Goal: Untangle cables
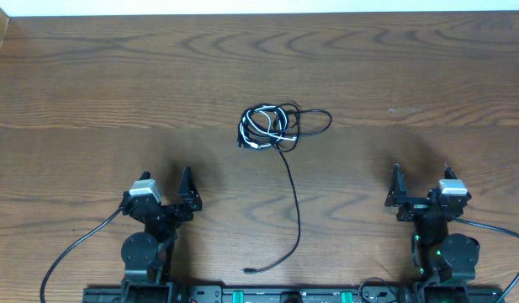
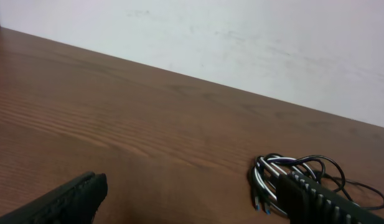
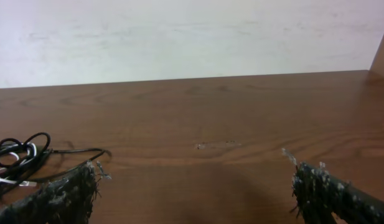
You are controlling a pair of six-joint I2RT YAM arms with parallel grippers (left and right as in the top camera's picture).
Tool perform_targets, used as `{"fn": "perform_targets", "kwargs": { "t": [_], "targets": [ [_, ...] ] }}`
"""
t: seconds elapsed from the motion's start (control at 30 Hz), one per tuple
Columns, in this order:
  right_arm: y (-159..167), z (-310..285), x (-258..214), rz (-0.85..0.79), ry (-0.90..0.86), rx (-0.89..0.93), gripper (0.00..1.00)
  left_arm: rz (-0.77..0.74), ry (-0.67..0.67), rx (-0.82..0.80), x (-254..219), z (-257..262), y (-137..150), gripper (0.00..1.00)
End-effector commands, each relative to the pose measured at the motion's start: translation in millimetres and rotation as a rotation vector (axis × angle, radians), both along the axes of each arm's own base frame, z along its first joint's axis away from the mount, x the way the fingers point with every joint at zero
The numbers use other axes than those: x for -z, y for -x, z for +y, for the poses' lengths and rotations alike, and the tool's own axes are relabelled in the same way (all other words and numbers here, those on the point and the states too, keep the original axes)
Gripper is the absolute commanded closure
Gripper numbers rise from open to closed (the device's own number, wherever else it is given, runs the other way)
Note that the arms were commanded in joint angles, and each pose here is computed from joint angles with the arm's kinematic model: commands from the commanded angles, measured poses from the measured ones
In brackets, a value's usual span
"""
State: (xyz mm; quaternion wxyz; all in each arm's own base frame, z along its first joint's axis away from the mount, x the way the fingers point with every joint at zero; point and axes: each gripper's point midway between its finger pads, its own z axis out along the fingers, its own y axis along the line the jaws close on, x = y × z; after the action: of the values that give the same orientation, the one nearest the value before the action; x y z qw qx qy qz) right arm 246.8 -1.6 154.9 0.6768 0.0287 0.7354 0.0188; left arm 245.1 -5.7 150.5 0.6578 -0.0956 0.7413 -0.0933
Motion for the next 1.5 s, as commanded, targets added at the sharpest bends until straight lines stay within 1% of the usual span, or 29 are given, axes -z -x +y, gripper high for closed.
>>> {"fn": "perform_targets", "kwargs": {
  "t": [0.0,1.47],
  "targets": [
    [-0.1,-0.2,2.2,0.008,-0.008,0.004,0.01,0.059,-0.007,-0.013,18.8,2.0,0.9,0.08],
    [-0.1,-0.2,2.2,0.008,-0.008,0.004,0.01,0.042,-0.004,0.002,14.7,-0.5,0.2,0.08]
  ]
}}
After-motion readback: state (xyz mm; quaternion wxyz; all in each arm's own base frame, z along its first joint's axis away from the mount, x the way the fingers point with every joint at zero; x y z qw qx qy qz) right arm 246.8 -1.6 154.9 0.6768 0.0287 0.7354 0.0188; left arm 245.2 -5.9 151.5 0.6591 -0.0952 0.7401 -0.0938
